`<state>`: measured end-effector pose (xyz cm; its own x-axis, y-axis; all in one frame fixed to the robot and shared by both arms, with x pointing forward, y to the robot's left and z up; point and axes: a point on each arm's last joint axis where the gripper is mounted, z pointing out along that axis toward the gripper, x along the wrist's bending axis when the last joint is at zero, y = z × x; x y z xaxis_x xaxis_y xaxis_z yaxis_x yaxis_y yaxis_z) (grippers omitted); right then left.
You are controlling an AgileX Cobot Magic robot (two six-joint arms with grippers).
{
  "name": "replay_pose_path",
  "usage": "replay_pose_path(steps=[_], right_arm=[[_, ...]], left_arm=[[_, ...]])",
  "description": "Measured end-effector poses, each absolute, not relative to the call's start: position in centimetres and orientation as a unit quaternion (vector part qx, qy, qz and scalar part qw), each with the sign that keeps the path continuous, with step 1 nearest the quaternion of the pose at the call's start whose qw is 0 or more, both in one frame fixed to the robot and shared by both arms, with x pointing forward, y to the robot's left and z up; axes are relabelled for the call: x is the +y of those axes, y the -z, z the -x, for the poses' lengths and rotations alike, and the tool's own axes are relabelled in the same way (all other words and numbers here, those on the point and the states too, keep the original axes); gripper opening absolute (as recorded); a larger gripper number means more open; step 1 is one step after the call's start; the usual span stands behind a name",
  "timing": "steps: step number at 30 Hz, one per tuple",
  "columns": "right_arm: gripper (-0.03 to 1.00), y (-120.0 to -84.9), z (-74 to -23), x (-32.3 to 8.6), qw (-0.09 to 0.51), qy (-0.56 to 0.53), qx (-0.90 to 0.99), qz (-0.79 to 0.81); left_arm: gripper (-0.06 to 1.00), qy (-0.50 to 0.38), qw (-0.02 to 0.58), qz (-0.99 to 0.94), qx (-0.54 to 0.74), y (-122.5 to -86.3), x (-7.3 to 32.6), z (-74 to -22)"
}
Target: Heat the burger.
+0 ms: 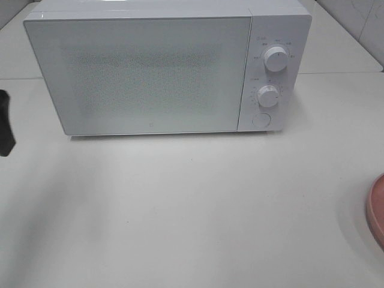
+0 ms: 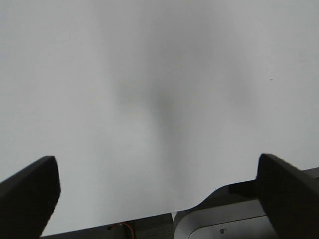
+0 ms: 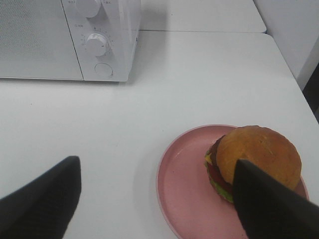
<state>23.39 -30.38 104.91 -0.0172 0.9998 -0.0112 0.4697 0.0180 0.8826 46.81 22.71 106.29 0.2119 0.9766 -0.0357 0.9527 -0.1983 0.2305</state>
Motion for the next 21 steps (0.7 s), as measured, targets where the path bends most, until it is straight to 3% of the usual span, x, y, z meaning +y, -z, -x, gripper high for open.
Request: replay_pose_path(steps=[2,8,21], right_arm=[[0.75,-104.9,-23.4,-30.4,0.364,-0.364,0.613,-0.599],[0.75,-104.9,-23.4,-30.4,0.364,-0.364,0.613,-0.599],[0.75,-104.9,-23.4,-30.4,0.364,-0.364,0.613,-0.599]], left_arm=[[0.99,-0.044,0.105,-0.740,0.663,-105.7,25.8,-45.9],[0.99,-0.028,0.154,-0.682,0.714,-105.1,29.1,-42.8],[0.99,-0.121,0.211,-0.674,0.698,-104.1,29.6,-34.8]])
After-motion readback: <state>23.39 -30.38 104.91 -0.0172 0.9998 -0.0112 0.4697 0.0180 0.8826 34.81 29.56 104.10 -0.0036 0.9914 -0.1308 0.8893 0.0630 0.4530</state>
